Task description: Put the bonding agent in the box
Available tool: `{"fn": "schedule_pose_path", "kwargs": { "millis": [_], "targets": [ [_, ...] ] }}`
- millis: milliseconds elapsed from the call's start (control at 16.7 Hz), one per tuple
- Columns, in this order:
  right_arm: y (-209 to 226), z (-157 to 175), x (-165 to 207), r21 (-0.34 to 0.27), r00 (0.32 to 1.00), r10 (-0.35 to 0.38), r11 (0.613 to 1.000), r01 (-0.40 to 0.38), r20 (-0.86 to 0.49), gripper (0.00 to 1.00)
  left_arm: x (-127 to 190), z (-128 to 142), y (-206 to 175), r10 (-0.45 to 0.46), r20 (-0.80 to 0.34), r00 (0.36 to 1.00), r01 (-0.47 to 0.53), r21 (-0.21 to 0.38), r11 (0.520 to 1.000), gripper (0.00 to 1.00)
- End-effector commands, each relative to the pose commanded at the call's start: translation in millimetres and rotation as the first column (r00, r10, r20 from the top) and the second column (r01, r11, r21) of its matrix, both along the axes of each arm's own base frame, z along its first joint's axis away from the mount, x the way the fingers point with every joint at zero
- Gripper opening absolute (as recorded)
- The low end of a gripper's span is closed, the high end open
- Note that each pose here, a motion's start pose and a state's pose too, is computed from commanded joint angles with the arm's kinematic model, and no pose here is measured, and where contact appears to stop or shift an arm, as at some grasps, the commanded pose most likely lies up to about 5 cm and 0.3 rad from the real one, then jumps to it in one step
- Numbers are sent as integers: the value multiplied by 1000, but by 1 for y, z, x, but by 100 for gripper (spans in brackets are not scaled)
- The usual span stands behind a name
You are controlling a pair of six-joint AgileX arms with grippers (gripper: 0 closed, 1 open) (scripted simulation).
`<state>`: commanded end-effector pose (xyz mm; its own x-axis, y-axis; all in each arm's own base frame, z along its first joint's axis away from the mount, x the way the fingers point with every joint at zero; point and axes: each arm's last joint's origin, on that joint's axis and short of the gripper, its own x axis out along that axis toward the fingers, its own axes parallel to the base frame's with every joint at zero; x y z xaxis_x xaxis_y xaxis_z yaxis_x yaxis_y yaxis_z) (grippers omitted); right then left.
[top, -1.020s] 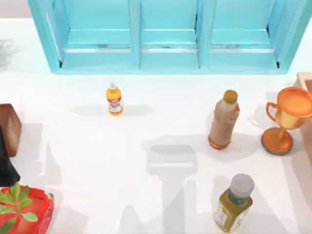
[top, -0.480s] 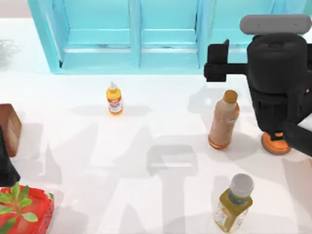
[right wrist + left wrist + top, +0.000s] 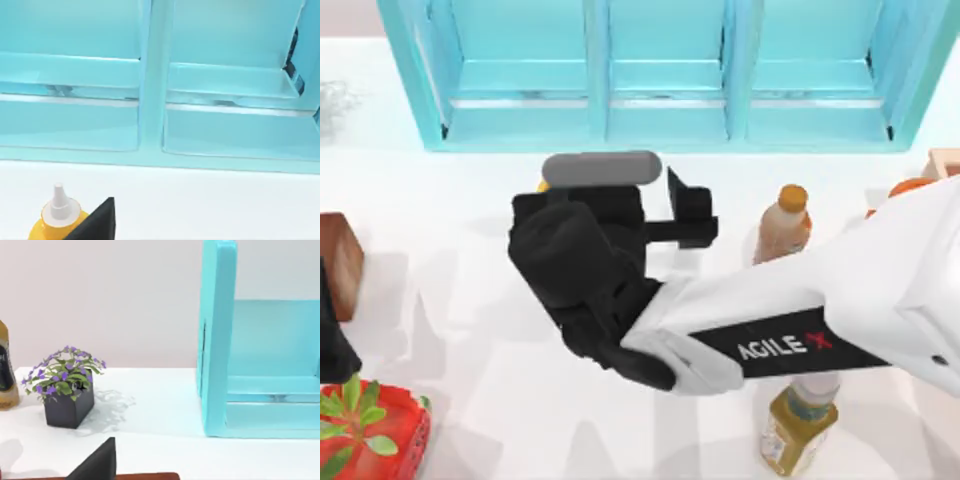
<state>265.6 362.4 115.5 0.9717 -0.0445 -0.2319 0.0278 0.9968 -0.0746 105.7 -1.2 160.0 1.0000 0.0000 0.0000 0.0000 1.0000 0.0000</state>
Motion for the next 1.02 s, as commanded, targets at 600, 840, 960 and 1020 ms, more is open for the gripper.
{"fn": "schedule_pose_path", "kwargs": {
  "millis": [600, 840, 960, 1020],
  "targets": [
    [63, -77, -34, 57, 999, 18, 998, -20, 38, 100, 0, 0, 0, 0, 0, 1000, 0, 0, 1000, 100],
    [62, -77, -32, 54, 999, 16, 998, -18, 36, 100, 0, 0, 0, 0, 0, 1000, 0, 0, 1000, 100],
    [64, -78, -22, 57, 999, 17, 998, -19, 37, 100, 0, 0, 0, 0, 0, 1000, 0, 0, 1000, 100],
    [65, -79, -14, 58, 999, 18, 998, -20, 37, 100, 0, 0, 0, 0, 0, 1000, 0, 0, 1000, 100]
  ]
}}
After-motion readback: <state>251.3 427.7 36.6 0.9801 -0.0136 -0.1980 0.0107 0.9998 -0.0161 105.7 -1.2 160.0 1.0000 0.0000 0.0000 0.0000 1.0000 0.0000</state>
